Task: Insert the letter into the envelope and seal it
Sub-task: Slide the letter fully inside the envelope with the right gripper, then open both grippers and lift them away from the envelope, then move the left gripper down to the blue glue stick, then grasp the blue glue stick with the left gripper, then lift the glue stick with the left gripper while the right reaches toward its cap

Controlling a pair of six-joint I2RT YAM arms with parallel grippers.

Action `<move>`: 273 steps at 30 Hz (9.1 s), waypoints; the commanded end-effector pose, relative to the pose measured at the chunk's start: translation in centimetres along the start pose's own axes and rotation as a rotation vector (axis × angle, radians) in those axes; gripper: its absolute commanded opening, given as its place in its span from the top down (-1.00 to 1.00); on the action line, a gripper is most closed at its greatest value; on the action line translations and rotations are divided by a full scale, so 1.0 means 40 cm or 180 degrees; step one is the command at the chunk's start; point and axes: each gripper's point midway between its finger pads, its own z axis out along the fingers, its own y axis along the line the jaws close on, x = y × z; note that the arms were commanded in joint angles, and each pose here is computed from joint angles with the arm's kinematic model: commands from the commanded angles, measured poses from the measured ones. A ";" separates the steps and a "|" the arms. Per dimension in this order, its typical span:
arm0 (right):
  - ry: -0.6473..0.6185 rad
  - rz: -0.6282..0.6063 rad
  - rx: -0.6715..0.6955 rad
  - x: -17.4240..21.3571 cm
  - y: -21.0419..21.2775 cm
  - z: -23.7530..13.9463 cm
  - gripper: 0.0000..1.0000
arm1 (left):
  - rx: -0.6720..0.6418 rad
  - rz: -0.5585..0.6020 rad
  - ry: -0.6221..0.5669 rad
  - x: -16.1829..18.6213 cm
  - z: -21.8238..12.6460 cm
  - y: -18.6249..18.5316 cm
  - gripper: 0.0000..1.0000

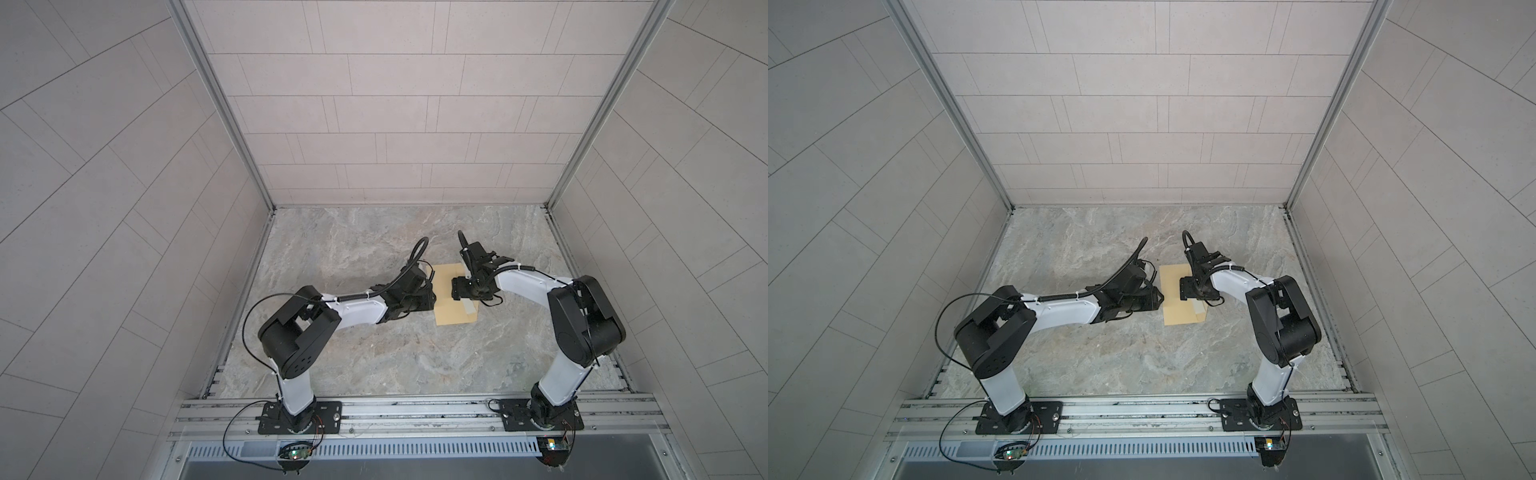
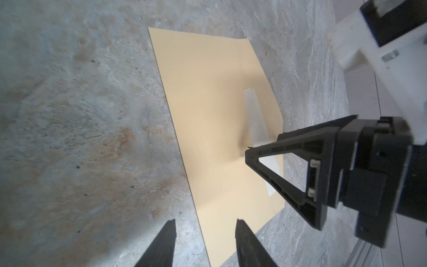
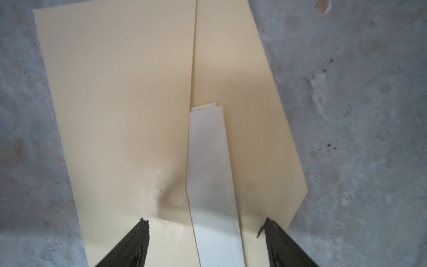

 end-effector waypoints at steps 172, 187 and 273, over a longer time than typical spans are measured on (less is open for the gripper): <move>-0.1223 -0.0149 -0.0737 -0.040 -0.023 -0.351 -0.98 | -0.1751 0.0387 -0.0168 -0.158 -0.307 0.305 -0.95; -0.1158 -0.0152 -0.0774 -0.038 -0.020 -0.331 -0.99 | -0.1448 0.0210 0.0479 -0.072 -0.188 0.302 -0.56; -0.1293 -0.1168 -0.2188 -0.018 0.364 -0.708 -0.98 | 0.0339 0.3193 -0.1826 -0.150 -0.528 -0.165 1.00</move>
